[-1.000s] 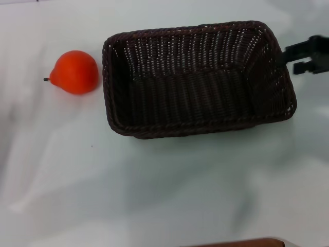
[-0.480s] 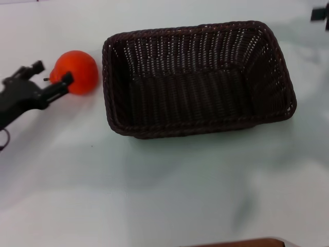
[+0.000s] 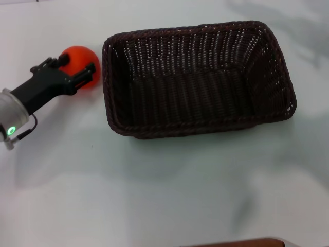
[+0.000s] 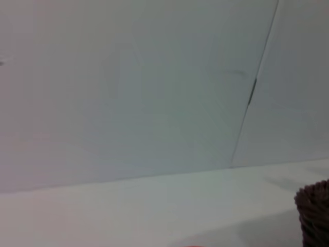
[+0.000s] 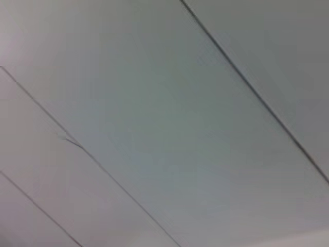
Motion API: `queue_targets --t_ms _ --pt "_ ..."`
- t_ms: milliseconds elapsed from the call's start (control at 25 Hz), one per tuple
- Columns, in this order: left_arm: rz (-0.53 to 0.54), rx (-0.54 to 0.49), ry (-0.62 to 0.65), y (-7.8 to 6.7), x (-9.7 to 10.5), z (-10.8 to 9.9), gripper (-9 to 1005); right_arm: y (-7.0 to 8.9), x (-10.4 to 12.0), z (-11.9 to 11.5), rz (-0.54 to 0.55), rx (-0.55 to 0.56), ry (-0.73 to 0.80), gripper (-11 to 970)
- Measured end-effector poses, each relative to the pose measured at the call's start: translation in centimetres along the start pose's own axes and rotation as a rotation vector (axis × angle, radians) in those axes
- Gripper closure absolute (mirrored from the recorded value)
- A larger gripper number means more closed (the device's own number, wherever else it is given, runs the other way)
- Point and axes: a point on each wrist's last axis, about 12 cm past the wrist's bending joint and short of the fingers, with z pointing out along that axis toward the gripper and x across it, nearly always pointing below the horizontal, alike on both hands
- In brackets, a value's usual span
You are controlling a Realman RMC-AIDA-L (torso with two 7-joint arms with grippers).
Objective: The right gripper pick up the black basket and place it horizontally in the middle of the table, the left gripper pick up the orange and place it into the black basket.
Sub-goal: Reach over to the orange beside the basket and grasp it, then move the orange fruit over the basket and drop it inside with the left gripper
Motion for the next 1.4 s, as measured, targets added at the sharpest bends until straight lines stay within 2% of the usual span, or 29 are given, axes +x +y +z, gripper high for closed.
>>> queue_targets --t_ms 120,360,560,680,880,1200,1400 --pt "0.012 -0.016 -0.001 -0.1 -0.3 0.4 205 0.9 -0.9 0.1 0.015 0.038 0.039 324" --pt "0.004 -0.066 0.034 0.5 0.1 0.5 306 2.2 -2.4 0.2 -0.069 0.014 0.109 327" --pt "-0.006 -0.097 0.052 0.4 0.4 0.7 389 3.2 -3.7 0.2 -0.075 0.03 0.214 329" --pt "-0.009 -0.103 0.04 0.3 0.3 0.8 592 3.4 -4.2 0.1 -0.109 0.024 0.243 330" --pt "-0.025 -0.14 -0.007 0.6 -0.2 0.3 776 4.1 -5.3 0.2 -0.115 0.01 0.292 335" --pt "-0.044 -0.184 -0.065 0.9 -0.3 -0.9 848 4.8 -5.9 0.0 -0.104 -0.032 0.324 334" --pt "-0.064 -0.188 -0.195 1.0 -1.1 -2.7 881 4.8 -6.0 0.3 -0.098 -0.028 0.324 334"
